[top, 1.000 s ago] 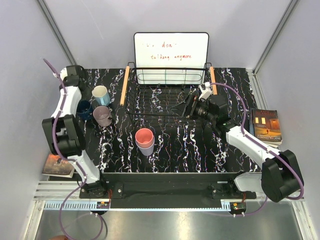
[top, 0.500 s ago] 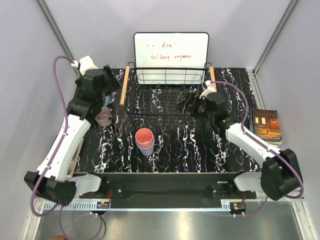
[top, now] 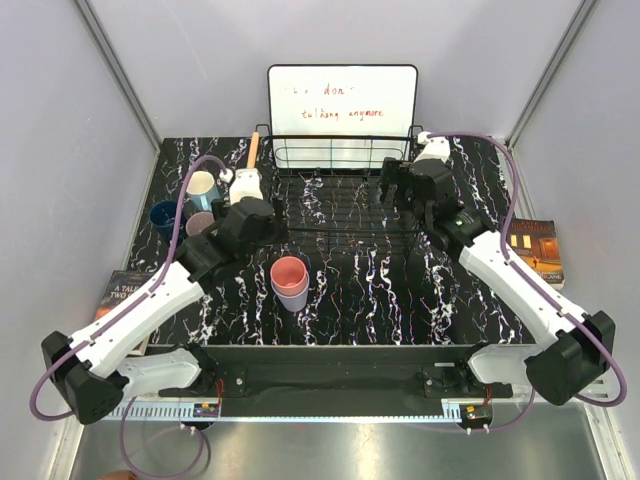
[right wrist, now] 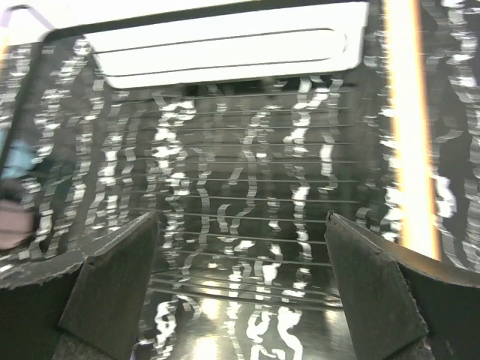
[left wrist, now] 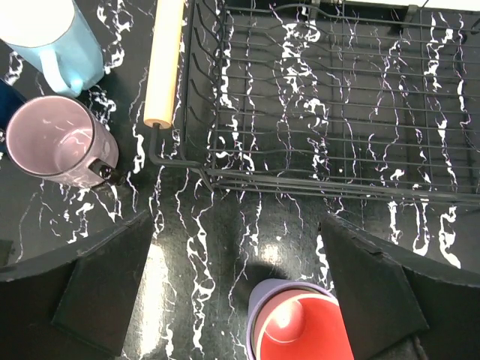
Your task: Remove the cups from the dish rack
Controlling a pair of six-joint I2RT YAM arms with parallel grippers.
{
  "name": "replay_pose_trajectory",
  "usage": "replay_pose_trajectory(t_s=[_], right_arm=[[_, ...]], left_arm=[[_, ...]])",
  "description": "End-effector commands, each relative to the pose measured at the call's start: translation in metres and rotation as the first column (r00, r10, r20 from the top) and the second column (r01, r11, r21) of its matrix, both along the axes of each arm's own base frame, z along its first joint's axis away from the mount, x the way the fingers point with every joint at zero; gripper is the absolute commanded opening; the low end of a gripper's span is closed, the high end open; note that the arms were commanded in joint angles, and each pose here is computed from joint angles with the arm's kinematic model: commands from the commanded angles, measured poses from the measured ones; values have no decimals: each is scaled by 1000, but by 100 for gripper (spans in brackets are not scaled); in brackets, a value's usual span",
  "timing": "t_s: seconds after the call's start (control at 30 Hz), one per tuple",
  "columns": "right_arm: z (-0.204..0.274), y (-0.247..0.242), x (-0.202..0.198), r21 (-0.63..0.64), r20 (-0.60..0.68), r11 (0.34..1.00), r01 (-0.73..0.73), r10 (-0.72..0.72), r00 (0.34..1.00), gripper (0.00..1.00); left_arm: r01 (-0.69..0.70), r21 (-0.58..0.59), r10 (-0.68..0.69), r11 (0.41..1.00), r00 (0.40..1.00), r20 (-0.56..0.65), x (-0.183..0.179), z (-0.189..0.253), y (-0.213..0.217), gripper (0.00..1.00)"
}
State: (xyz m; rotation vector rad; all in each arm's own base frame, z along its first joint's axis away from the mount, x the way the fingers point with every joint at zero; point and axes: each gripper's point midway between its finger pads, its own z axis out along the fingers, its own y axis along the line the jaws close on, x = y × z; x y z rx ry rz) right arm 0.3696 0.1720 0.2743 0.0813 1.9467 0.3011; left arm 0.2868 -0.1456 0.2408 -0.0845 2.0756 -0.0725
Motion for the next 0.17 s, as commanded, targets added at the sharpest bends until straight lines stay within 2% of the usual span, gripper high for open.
replay_pose_trajectory(t_s=[0.0, 0.13], right_arm=[[13, -27, -5, -101, 16, 990, 97, -96, 995, 100], [16, -26, -6, -90, 16, 991, 94, -93, 996, 100]], left_arm=[[-35, -11, 36, 999, 995, 90, 5, 25, 8, 99], [-13, -21, 15, 1000, 995, 94, 5, 26, 4, 99]])
